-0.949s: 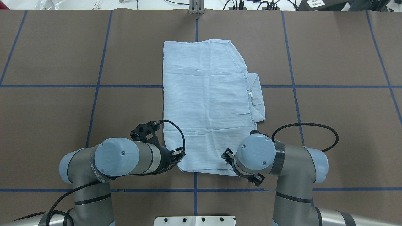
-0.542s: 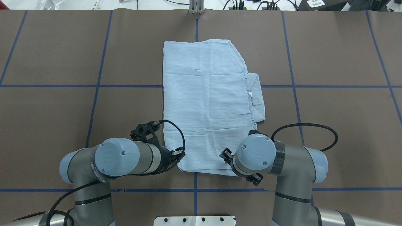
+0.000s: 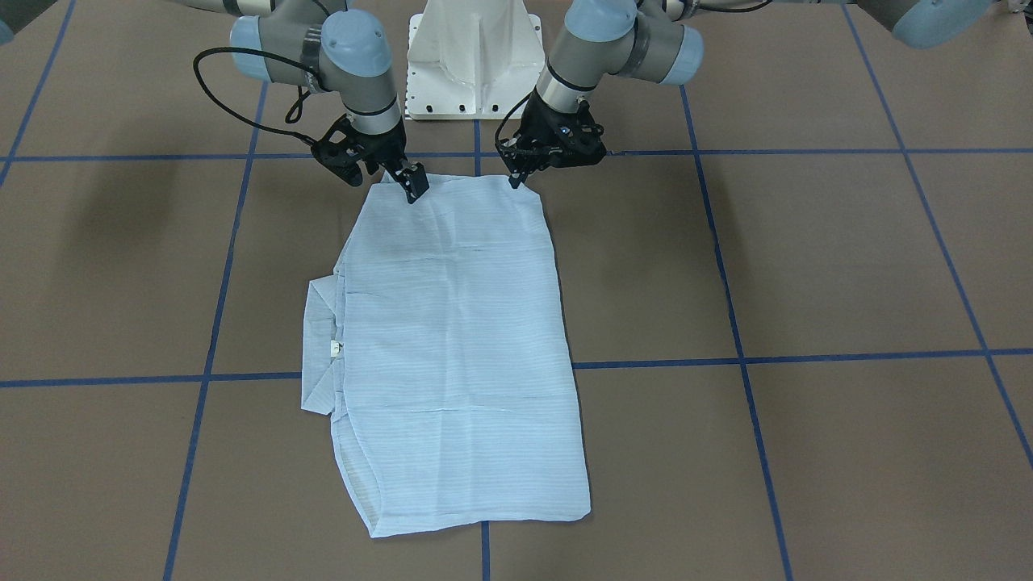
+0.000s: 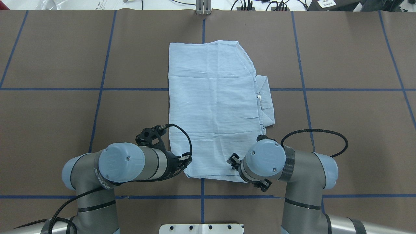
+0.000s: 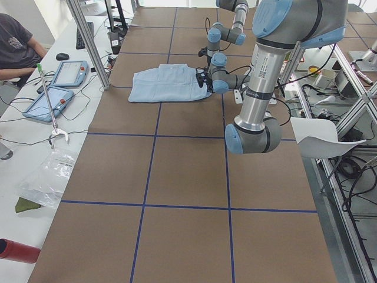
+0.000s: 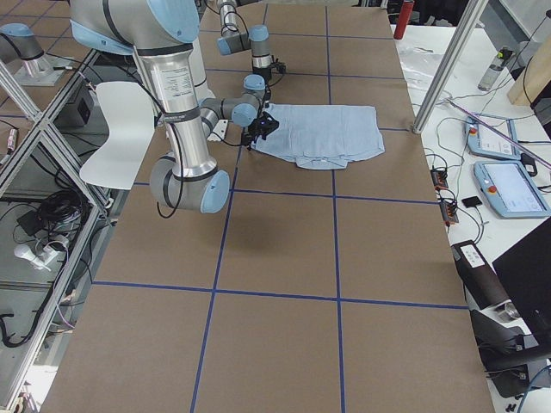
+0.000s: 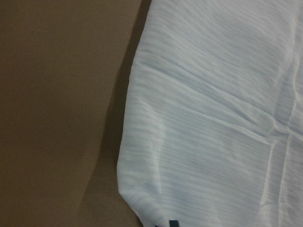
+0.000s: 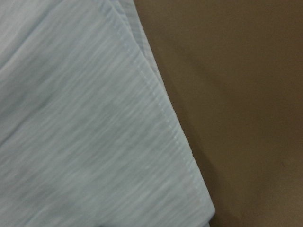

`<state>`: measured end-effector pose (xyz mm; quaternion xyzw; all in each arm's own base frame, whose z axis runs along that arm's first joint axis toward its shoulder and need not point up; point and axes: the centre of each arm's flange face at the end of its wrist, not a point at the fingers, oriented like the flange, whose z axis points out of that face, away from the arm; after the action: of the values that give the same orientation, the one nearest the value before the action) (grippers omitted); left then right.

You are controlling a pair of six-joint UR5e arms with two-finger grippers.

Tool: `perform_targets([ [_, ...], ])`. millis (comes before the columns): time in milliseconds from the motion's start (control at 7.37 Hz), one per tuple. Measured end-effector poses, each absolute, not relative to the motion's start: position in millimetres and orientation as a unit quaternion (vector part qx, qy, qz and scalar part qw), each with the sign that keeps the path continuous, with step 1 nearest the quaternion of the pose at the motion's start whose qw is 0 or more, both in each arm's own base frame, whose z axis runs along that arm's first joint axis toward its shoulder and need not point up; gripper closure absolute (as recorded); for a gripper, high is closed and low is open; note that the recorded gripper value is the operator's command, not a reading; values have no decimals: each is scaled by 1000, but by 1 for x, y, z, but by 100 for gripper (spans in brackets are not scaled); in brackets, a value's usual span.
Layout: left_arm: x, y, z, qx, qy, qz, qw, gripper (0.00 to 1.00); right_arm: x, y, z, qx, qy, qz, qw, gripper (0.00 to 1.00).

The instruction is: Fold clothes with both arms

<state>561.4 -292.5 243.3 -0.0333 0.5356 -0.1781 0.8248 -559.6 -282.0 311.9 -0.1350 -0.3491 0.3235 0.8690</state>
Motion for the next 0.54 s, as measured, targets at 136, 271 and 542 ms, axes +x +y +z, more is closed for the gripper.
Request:
perform_targets([
  [136,562,-293,243,-33,536,-178,825,100,-560,-282,311,-135,-349,324,869,41],
  [271,562,-293,243,-33,536,-178,825,100,-560,-282,311,-135,-350,324,868,54],
  [542,562,-293,243,-33,535,-178,825,100,-559,-283,309,-135,-352,324,868,68],
])
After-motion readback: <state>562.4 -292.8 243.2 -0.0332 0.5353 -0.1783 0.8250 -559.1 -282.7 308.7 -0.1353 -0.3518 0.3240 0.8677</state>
